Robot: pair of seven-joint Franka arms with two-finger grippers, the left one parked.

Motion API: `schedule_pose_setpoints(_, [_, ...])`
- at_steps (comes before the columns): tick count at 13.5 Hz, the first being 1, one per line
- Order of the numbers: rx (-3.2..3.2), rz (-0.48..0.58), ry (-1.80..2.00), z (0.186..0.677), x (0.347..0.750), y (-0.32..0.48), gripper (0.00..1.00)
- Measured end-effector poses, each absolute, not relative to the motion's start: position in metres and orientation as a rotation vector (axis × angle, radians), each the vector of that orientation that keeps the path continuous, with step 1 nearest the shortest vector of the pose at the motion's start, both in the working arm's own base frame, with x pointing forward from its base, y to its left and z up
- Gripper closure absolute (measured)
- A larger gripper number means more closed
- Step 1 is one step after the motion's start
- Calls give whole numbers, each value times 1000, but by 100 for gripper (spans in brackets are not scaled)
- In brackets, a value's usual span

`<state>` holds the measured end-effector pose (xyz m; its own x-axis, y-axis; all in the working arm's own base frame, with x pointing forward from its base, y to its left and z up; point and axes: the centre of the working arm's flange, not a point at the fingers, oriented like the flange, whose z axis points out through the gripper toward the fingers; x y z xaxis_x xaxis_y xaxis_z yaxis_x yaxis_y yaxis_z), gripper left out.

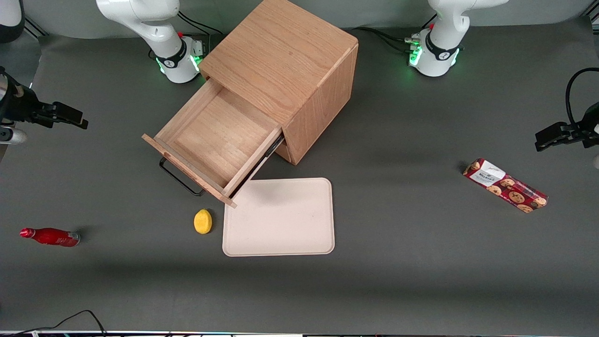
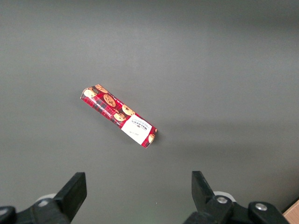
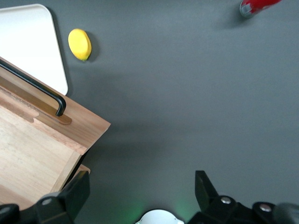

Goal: Open upper drawer

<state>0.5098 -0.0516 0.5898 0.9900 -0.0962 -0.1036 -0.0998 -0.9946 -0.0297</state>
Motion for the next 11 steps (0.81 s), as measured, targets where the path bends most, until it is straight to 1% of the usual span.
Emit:
schedule_pose_setpoints(4, [-3140,103,142,602,512,-59,0])
schedule_pose_setpoints(7, [-3177,51,139,598,522,-63,0])
schedule_pose_setpoints(11, [-3184,46,139,592,535,-64,0])
